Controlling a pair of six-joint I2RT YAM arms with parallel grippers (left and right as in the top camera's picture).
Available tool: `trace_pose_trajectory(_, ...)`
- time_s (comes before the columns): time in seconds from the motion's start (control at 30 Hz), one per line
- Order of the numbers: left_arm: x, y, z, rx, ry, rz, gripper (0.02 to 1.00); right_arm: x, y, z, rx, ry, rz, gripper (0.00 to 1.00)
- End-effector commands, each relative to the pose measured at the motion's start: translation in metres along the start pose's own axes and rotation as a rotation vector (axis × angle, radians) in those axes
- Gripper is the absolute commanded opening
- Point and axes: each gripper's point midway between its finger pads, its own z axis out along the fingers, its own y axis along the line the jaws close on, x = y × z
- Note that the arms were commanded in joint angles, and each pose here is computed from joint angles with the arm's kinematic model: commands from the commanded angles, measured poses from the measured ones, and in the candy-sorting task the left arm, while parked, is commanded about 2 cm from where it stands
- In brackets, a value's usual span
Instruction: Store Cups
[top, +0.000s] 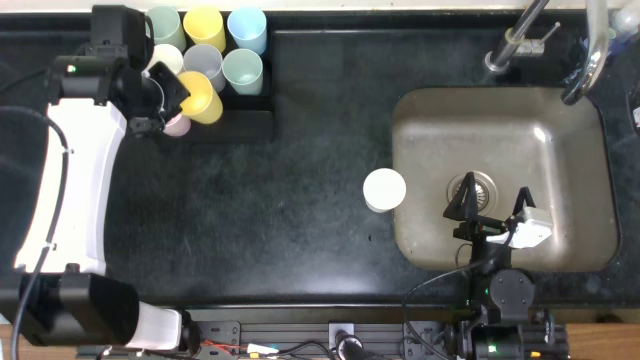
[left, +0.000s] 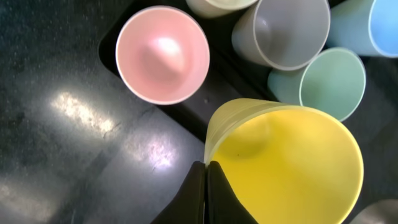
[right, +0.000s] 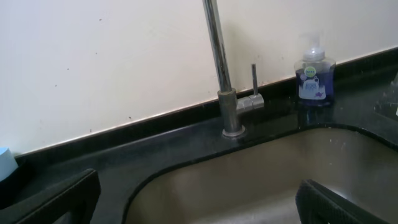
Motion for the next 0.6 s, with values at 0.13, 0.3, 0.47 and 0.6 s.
trace_pose_trajectory(0.13, -0.002, 0.009, 0.024, -0.074, 0.016, -0.036, 0.036, 0.002, -0.002, 0.0, 0.004, -0.004, -0.006, 0.998)
trace_pose_trajectory(0.3, 0.0, 0.011, 0.038, -0.099, 0.041, -0.041, 0.036, 0.002, -0.002, 0.0, 0.004, -0.004, -0.006, 1.0)
trace_pose_trajectory(0.47, -0.001, 0.01, 0.054, -0.112, 0.053, -0.049, 0.036, 0.002, -0.002, 0.0, 0.004, -0.004, -0.006, 0.996)
trace_pose_trajectory(0.6, -0.002, 0.012, 0.062, -0.126, 0.057, -0.049, 0.036, 0.002, -0.002, 0.0, 0.004, -0.004, -0.006, 0.996)
